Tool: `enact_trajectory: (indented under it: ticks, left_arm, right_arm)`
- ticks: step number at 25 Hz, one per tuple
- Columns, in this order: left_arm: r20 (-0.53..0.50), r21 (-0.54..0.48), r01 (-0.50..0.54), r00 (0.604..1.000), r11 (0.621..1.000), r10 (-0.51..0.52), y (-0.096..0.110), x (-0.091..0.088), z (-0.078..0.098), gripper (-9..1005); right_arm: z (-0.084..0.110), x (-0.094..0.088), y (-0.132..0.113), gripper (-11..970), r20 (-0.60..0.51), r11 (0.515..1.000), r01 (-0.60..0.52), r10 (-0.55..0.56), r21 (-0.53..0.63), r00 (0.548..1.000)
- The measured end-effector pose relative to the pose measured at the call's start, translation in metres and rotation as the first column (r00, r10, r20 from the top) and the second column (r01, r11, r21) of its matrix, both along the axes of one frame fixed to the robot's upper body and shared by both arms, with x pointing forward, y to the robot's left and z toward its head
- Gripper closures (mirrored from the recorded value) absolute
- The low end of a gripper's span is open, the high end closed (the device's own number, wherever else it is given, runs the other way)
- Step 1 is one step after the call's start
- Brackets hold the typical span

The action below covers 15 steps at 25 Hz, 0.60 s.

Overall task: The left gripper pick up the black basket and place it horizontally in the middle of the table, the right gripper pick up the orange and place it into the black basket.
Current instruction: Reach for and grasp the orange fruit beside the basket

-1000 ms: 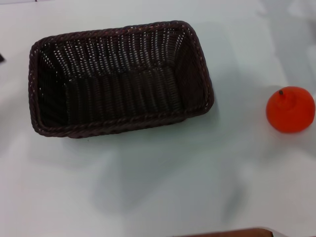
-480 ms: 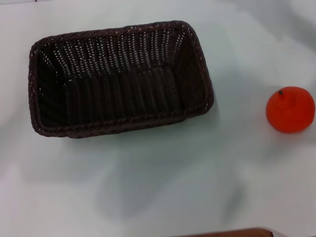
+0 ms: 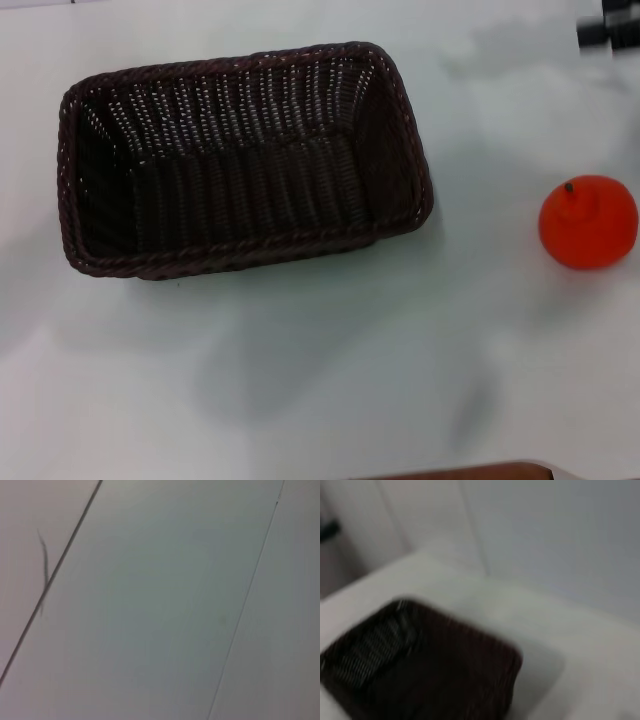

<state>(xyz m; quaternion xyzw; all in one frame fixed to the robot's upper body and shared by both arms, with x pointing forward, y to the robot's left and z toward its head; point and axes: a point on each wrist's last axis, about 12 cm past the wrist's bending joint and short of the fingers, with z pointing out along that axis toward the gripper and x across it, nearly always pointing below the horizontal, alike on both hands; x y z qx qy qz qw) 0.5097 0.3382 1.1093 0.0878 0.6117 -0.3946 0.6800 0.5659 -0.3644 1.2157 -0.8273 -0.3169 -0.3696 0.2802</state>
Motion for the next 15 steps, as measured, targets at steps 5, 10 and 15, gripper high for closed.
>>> enact_trajectory:
  ticks: [5, 10, 15]
  left_arm:
    - [0.002, 0.004, -0.005, 1.000, 1.000, 0.005, -0.003, 0.008, 0.003, 383]
    - [-0.006, 0.001, -0.014, 1.000, 1.000, 0.014, -0.005, 0.013, 0.002, 384]
    - [-0.011, -0.003, -0.015, 1.000, 1.000, 0.015, -0.009, 0.019, 0.002, 384]
  right_arm:
    - [-0.004, -0.007, 0.000, 212, -0.119, 0.996, -0.053, 0.044, -0.073, 0.992]
    - [-0.010, -0.016, -0.002, 220, -0.185, 0.991, -0.086, 0.065, -0.106, 0.981]
    - [-0.017, -0.020, -0.004, 229, -0.224, 0.987, -0.092, 0.061, -0.130, 0.973]
